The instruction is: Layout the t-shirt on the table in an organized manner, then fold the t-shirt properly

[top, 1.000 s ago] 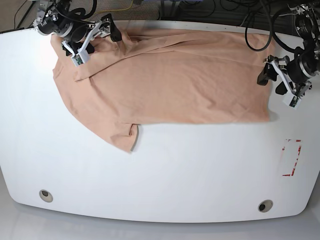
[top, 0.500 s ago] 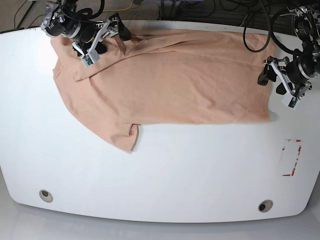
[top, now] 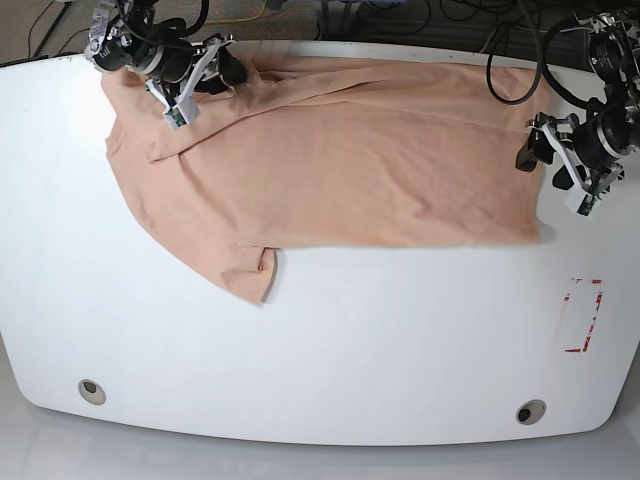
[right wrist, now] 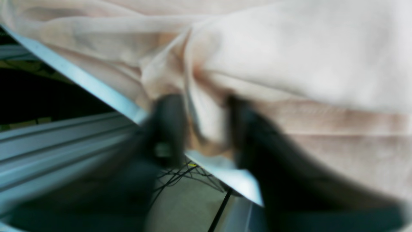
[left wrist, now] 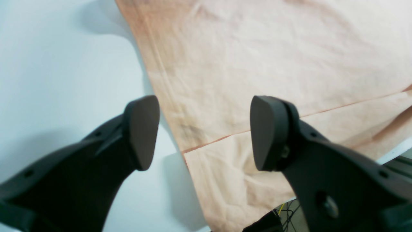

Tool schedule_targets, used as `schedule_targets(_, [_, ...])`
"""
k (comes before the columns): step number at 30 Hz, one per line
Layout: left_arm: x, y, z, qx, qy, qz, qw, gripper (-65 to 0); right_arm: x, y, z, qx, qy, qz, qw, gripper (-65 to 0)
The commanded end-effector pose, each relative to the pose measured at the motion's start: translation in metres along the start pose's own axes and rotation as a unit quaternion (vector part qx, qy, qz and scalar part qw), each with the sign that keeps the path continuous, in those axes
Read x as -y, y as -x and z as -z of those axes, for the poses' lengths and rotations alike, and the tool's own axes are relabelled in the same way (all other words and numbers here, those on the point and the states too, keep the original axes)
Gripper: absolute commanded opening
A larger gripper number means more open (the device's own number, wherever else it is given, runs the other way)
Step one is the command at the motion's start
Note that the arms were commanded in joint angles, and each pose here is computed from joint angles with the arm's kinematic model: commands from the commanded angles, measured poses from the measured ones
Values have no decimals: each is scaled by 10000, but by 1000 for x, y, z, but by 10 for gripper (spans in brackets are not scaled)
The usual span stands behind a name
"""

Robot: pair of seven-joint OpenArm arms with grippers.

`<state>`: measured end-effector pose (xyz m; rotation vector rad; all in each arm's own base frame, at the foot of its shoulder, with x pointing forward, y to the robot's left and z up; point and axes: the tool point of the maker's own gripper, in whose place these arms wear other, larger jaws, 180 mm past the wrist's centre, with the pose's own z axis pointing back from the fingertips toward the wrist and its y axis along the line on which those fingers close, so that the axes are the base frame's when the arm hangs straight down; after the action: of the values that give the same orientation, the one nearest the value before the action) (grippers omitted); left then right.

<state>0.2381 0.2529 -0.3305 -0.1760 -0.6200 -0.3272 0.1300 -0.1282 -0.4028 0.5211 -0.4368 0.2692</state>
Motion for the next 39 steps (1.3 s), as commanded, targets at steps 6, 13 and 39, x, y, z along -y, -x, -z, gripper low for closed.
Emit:
schedule_targets(6, [-4, -11, -6, 170, -51, 100, 9998, -247, -6, -24, -9, 354, -2, -255, 9990, -645])
schedule_targets(13, [-4, -11, -6, 170, -51, 100, 9998, -247, -12, -43, -12, 601, -4, -434, 9972, -644])
schedule_targets(39, [-3, -10, -6, 154, -42, 111, 9998, -247, 5, -115, -13, 948, 191, -958, 9907, -450])
